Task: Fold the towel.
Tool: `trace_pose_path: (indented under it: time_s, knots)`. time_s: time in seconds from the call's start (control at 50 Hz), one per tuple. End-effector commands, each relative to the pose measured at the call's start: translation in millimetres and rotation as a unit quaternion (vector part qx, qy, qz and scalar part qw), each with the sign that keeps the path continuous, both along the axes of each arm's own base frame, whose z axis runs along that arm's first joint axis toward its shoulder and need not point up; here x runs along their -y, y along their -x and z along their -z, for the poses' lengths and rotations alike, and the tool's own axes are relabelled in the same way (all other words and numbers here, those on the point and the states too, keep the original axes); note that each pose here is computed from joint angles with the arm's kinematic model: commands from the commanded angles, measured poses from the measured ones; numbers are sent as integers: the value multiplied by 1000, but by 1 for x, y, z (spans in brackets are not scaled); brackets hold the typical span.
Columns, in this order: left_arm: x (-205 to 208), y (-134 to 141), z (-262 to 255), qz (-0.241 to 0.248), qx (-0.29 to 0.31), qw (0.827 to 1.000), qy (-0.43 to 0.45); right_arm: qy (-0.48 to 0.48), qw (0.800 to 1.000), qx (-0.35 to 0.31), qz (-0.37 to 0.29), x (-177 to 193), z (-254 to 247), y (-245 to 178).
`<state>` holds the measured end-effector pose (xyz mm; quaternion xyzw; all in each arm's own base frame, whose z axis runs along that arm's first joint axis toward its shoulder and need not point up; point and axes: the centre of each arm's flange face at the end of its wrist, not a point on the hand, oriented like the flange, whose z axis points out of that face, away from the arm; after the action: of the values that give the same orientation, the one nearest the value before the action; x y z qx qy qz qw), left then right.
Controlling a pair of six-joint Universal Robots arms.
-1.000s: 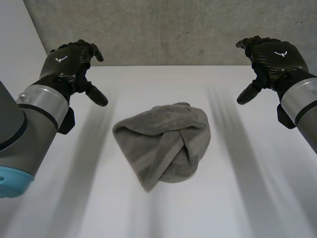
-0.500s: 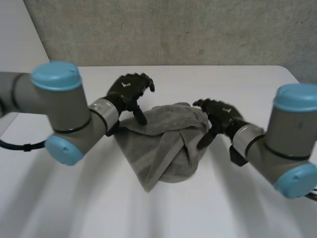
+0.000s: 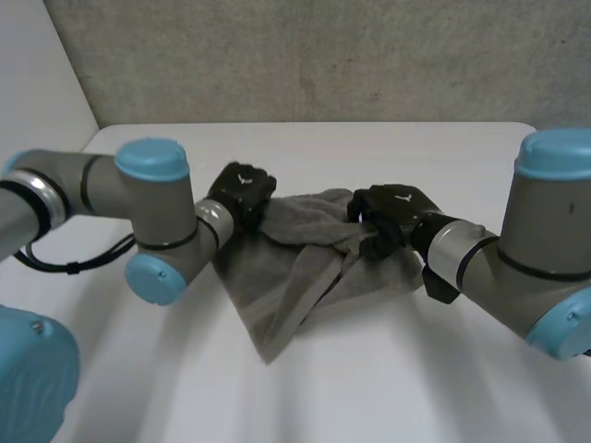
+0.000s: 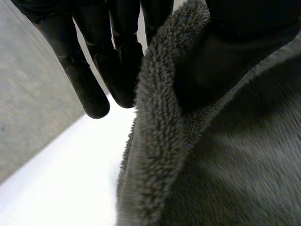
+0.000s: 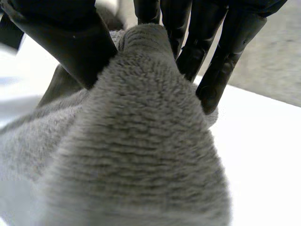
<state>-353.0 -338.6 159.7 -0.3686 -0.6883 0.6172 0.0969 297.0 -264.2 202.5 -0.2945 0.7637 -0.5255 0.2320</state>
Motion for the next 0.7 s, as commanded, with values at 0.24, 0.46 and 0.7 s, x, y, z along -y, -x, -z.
trace_pose_path:
  time_s: [0.24,0.46,0.7]
  knots:
    - [-8,-21,-259,-59,-193,935,292,433,889,126,78,51,-233,-14]
    - [-63,-43,-216,-32,-151,970,190,360,928,73,-59,6,-172,-16]
    - [-131,-63,-37,33,-25,998,-43,261,937,-193,-132,-30,-10,9]
